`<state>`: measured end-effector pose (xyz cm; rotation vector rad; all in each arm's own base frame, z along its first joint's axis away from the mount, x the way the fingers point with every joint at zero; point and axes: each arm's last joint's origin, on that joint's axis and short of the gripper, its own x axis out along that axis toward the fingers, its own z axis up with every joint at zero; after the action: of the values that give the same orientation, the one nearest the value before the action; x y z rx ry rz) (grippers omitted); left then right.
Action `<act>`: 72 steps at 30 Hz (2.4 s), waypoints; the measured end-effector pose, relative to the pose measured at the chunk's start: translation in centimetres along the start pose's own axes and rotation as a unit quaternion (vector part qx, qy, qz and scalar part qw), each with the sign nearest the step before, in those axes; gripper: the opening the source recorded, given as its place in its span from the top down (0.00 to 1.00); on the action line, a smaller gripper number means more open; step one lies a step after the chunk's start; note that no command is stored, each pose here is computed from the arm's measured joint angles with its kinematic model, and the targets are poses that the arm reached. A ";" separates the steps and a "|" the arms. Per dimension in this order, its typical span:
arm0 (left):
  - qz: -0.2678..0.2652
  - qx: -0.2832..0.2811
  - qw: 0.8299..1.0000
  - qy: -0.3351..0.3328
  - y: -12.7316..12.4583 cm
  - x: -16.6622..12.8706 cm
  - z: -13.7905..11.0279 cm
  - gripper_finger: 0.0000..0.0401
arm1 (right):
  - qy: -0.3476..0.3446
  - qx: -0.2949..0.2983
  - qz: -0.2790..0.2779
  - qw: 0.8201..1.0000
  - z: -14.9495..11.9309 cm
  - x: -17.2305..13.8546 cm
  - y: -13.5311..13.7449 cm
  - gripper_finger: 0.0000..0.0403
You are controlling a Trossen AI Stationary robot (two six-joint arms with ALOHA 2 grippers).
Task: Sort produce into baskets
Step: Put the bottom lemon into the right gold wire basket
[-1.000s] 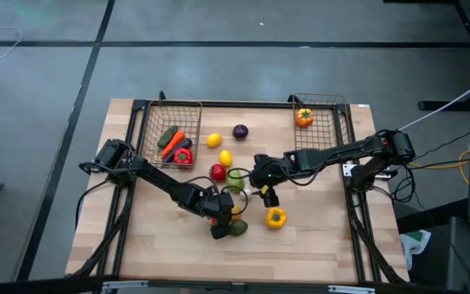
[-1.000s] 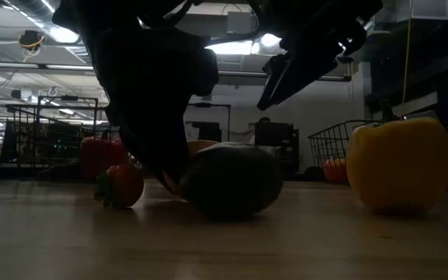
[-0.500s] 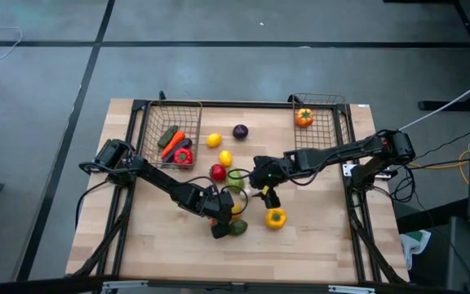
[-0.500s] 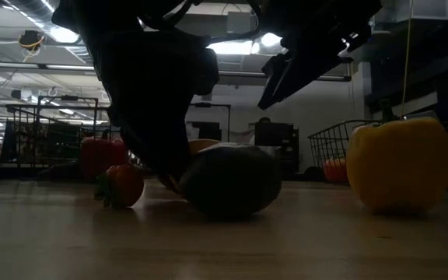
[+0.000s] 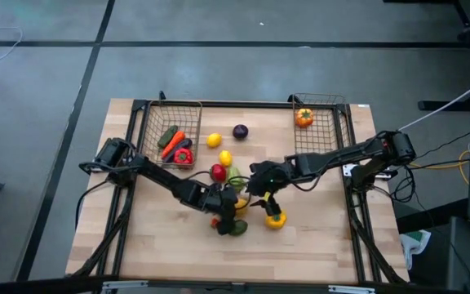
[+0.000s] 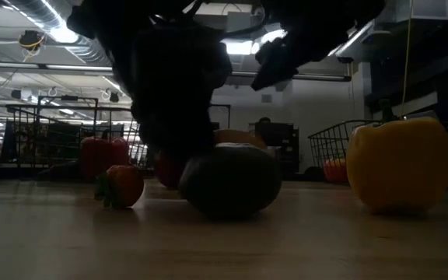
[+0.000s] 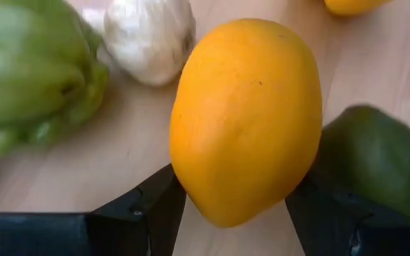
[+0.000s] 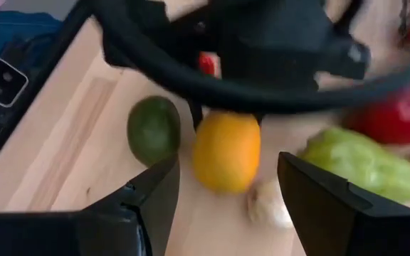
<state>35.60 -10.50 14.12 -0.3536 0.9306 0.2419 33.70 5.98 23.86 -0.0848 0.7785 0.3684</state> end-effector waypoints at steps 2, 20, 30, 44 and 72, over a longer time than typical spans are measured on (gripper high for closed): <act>-0.004 0.001 1.000 -0.008 0.1 0.1 0.3 0.46 | -0.006 -0.006 -0.012 1.000 0.2 0.1 0.3 0.41; -0.037 -0.012 0.995 -0.093 1.0 0.3 3.2 0.45 | 0.012 0.005 -0.068 0.998 0.2 -3.6 1.0 0.41; -0.050 -0.007 0.990 -0.128 1.3 0.3 4.3 0.45 | 0.059 0.045 -0.097 0.992 -0.9 -6.3 1.3 0.41; -0.049 -0.006 0.991 -0.126 1.2 0.3 4.2 0.45 | 0.130 0.088 -0.088 0.984 -4.2 -3.5 1.2 0.41; -0.050 -0.005 0.991 -0.126 1.2 0.3 4.2 0.45 | 0.092 0.400 -0.138 0.901 -7.1 -1.9 1.1 0.41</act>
<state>38.40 -7.74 15.96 -0.3687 0.6605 0.1944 27.32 4.97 20.27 0.5470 1.0406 -0.2537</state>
